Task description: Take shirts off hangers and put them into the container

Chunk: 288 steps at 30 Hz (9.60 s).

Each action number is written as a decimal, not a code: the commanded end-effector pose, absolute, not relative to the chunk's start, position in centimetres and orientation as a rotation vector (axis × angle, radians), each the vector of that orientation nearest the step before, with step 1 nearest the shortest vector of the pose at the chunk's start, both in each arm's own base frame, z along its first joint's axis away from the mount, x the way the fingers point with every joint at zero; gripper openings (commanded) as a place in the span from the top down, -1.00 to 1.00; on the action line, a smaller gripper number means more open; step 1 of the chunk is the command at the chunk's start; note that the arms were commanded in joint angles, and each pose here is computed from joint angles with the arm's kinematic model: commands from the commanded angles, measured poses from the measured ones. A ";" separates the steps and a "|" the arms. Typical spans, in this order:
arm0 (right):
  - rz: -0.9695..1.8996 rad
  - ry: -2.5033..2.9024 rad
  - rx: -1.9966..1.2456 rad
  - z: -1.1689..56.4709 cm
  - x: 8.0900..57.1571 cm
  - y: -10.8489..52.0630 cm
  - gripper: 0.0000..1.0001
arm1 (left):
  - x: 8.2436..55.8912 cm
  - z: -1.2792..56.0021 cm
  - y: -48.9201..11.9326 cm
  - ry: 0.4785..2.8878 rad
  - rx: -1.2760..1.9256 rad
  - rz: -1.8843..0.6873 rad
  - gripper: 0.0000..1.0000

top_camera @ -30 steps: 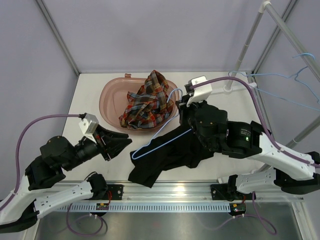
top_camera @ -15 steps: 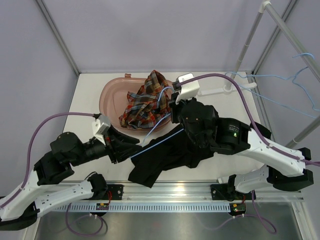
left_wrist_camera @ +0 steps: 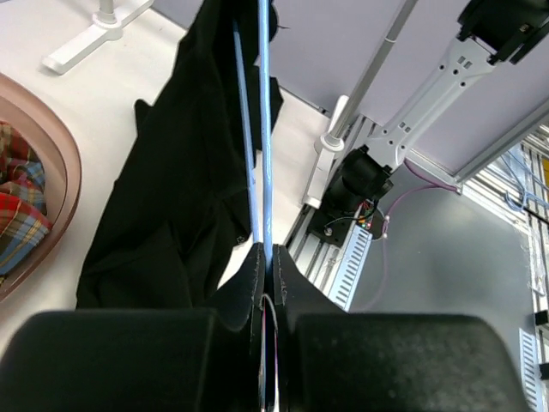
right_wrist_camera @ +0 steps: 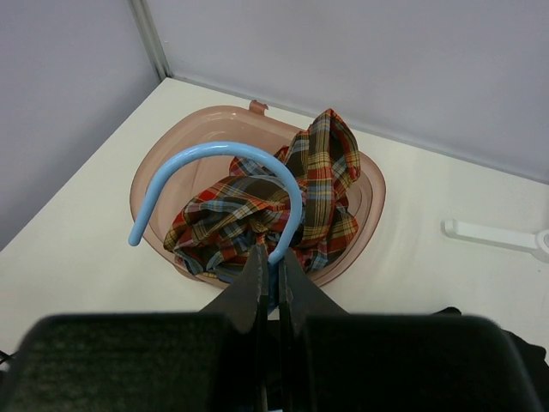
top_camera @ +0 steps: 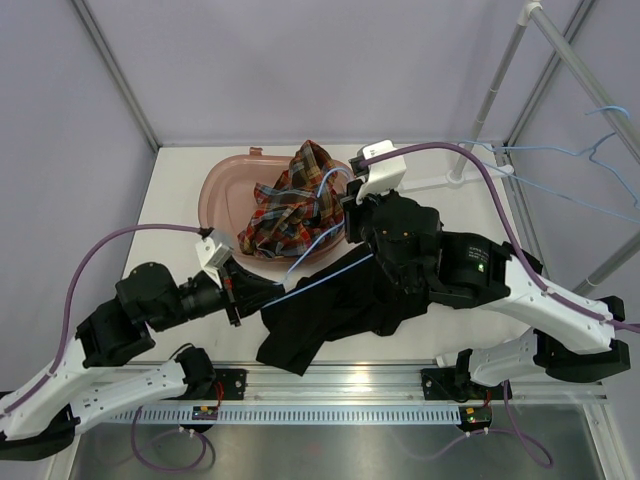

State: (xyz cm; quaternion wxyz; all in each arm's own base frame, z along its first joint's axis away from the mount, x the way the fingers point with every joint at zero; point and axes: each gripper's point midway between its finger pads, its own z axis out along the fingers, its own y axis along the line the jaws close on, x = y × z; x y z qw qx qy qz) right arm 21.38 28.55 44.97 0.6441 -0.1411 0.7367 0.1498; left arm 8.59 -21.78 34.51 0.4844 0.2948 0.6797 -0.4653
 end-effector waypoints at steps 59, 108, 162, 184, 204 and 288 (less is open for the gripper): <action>0.442 2.185 -0.662 9.5 5.5 35.4 1.00 | 10.9 49.3 -38.9 1.114 0.987 -1.285 1.00; 0.346 2.178 -0.685 9.3 2.9 33.9 1.00 | 15.5 51.2 -57.6 1.053 0.986 -1.480 1.00; 0.309 2.064 -0.352 17.3 7.6 25.0 -0.71 | 17.6 38.5 -19.3 1.820 0.493 -0.532 -0.46; 0.438 1.988 -0.275 25.5 9.1 22.3 -0.86 | 15.5 20.5 -32.7 1.937 0.619 -1.061 -0.47; 0.445 2.005 -0.250 24.4 9.2 20.9 -0.86 | 22.8 11.6 -39.7 2.183 0.670 -0.781 -0.08; 1.962 1.692 -0.565 28.2 12.2 47.7 1.00 | 24.1 64.7 -19.8 1.109 0.603 -0.375 1.00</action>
